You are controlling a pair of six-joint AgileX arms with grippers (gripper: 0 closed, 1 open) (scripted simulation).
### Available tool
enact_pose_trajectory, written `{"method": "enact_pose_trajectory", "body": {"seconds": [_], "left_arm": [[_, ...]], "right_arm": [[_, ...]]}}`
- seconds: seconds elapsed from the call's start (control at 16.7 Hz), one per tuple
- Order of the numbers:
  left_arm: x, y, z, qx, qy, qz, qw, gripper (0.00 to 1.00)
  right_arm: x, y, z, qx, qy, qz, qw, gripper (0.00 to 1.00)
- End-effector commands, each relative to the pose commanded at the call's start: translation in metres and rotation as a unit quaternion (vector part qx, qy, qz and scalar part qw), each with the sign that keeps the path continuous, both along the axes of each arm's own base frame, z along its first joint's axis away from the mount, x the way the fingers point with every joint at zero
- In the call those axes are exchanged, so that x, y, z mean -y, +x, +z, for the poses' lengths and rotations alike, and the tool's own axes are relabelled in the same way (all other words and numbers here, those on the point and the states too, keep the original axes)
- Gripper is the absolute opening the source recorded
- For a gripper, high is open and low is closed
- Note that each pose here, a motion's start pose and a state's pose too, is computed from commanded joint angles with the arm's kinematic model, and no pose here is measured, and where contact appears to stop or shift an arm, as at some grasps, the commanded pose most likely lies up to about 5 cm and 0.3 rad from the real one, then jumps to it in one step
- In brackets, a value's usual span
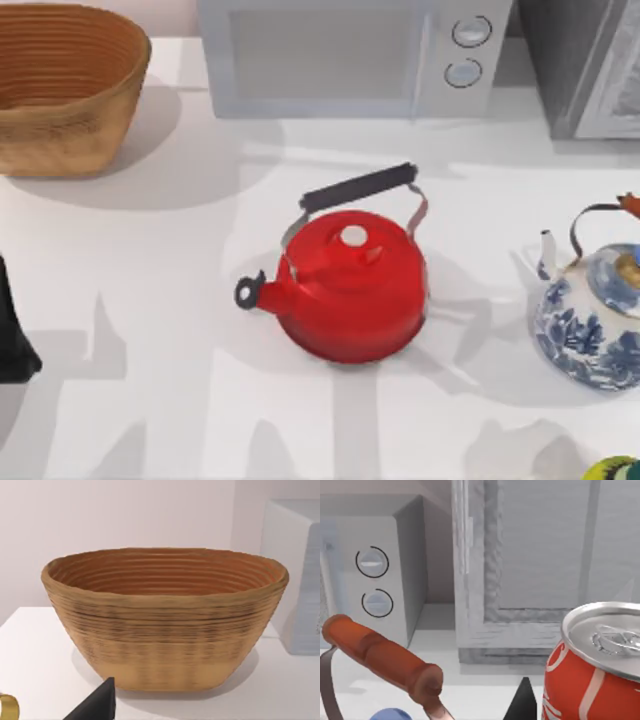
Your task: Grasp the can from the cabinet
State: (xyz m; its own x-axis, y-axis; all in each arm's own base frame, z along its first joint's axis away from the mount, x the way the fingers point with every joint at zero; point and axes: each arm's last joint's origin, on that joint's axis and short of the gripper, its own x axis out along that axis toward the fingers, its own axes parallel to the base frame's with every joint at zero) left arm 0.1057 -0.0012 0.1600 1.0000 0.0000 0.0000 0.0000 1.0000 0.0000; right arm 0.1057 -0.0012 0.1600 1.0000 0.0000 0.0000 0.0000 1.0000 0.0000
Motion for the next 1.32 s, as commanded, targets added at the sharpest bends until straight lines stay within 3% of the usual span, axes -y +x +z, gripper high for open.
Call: {"method": "enact_pose_trajectory", "body": {"seconds": [0.3,0.66,1.02,1.32], "left_arm": [[0.000,0.000,0.000,0.000,0.000,0.000,1.000,1.00],[0.000,0.000,0.000,0.000,0.000,0.000,1.000,1.00],[0.000,0.000,0.000,0.000,0.000,0.000,1.000,1.00],[0.000,0.000,0.000,0.000,0.000,0.000,1.000,1.00]], "right_arm": [[0.000,0.003,0.005,-0.005,0.000,0.011,1.000,0.00],[0.001,0.028,0.039,-0.001,0.000,0.064,0.998,0.00],[0.013,0.097,0.064,0.002,-0.002,0.145,0.989,0.00],[0.035,0.171,0.042,0.003,-0.004,0.221,0.975,0.00]]}}
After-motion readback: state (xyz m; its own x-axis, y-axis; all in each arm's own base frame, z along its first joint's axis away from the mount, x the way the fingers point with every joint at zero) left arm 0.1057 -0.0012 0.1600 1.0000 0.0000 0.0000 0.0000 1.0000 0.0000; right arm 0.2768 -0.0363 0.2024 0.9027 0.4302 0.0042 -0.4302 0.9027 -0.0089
